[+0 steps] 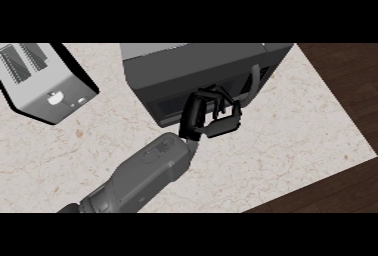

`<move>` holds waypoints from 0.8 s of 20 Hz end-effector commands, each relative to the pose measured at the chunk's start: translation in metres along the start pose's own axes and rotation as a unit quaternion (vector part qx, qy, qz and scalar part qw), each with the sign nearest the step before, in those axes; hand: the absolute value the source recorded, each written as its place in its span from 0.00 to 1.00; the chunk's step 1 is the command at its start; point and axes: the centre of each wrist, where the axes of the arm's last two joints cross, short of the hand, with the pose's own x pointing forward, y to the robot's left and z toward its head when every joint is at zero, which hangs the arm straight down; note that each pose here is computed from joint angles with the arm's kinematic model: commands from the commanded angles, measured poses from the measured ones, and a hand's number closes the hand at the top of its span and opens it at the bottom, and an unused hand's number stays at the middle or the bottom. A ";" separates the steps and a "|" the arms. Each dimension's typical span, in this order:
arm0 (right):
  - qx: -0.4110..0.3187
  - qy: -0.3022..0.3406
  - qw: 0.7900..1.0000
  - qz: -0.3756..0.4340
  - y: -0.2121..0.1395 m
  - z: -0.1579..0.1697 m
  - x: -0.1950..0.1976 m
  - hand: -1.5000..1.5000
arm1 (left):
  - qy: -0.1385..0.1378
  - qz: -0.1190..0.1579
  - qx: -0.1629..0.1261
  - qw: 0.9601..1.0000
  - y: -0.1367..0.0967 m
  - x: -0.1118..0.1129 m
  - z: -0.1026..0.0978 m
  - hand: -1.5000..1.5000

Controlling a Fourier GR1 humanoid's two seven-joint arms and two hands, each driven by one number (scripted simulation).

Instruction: Pick up the milk, place it into the microwave and close the microwave

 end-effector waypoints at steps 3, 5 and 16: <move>0.000 -0.001 1.000 0.010 -0.013 -0.005 0.007 0.00 | -0.018 -0.005 0.017 1.000 0.003 0.014 -0.030 1.00; -0.014 -0.003 1.000 0.010 -0.016 -0.003 0.007 0.00 | -0.017 -0.002 0.020 1.000 0.005 0.012 -0.028 1.00; 0.003 0.003 0.998 0.058 -0.039 -0.012 0.026 0.00 | -0.030 0.004 0.022 0.999 0.000 0.015 -0.030 1.00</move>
